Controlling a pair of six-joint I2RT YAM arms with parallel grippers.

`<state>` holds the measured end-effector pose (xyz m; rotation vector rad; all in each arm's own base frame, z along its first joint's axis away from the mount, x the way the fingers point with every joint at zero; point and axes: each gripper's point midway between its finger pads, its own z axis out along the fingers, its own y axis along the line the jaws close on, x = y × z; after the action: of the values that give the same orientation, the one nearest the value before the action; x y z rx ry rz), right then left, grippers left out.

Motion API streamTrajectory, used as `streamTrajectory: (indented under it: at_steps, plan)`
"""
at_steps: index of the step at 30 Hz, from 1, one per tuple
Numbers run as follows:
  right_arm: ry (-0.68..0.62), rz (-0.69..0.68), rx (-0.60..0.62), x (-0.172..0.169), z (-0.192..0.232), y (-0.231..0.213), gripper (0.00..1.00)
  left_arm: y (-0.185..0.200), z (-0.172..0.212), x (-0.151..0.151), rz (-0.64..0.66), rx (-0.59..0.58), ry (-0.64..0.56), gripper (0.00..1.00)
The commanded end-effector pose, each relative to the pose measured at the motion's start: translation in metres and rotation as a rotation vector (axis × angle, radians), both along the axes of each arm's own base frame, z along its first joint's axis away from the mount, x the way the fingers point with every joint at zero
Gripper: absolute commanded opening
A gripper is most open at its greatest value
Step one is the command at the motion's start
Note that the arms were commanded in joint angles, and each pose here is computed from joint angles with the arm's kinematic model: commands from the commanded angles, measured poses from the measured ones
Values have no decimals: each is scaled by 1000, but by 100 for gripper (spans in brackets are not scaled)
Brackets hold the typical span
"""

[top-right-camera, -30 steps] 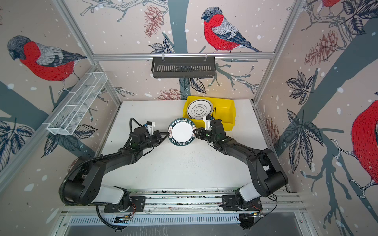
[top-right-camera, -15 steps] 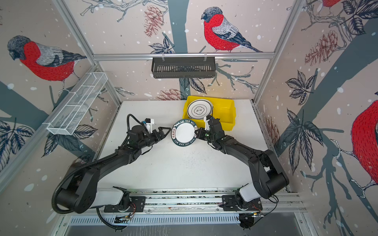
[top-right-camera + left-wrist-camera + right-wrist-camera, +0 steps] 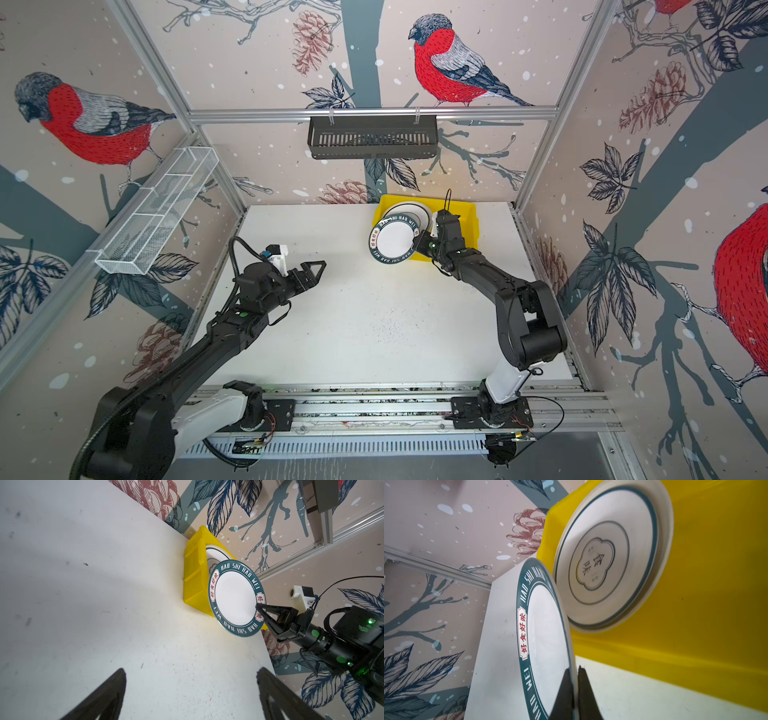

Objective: Place the plates into the plastic bin on the countertop
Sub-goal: 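Lower the teal-rimmed plate onto the stack and open the right gripper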

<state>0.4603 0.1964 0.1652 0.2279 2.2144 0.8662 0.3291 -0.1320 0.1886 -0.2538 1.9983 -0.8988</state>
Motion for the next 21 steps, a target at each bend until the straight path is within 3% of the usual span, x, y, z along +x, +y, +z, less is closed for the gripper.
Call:
streamTrajectory:
  at_steps: [1, 9, 17, 19, 21]
  plan:
    - [-30, -27, -24, 26, 7, -7, 0, 25, -5, -5, 109, 92, -19, 97]
    - [-13, -107, -41, 79, -8, -18, 0, 52, 2, -19, 218, 167, -65, 97]
    - [16, -127, -113, 90, -22, -20, 2, 56, -3, -17, 229, 194, -48, 97]
    - [23, -131, -154, 90, -24, -22, 12, 56, -3, -16, 231, 199, -48, 97]
    - [18, -120, -193, 90, -22, -22, 47, 58, -4, -13, 236, 208, -53, 97]
